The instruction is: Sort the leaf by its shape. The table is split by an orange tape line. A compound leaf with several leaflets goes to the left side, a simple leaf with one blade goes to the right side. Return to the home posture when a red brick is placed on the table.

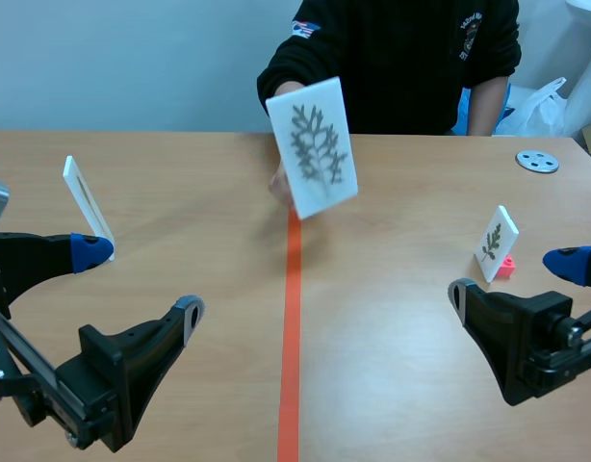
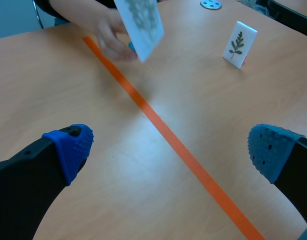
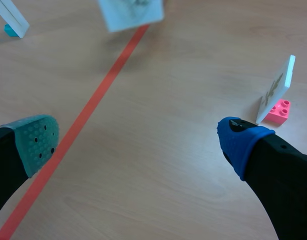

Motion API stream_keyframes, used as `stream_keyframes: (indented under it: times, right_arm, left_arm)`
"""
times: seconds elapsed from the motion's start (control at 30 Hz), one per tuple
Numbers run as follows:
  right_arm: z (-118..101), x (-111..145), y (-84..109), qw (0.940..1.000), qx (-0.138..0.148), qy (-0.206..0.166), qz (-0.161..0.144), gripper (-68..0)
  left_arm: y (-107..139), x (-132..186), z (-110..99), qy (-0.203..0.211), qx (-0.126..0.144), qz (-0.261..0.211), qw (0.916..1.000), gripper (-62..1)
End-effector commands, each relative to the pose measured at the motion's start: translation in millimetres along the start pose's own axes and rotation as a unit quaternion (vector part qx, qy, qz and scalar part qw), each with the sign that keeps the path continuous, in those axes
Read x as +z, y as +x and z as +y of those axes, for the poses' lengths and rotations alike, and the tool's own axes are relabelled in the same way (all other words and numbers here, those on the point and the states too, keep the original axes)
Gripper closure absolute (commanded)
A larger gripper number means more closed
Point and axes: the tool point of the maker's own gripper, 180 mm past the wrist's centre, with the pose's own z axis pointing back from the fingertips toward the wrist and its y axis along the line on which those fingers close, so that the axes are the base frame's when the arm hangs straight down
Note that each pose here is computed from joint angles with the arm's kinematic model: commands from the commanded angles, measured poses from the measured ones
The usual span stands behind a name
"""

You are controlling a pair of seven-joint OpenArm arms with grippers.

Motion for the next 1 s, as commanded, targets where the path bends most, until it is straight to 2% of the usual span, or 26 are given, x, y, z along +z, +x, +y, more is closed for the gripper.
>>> stream_keyframes:
  times: [0.0,0.97]
  right_arm:
    - [-2.3,-1.6,8.8,0.9999,-0.001,-0.002,-0.017,-67.9]
    - [-2.6,-1.6,8.2,0.9999,0.002,-0.002,-0.014,-67.9]
  left_arm:
    - [7.5,-0.1,-0.9,-0.002,0.002,-0.014,0.9999,-62.3]
    - [7.6,-0.1,-0.9,-0.002,0.002,-0.014,0.9999,-62.3]
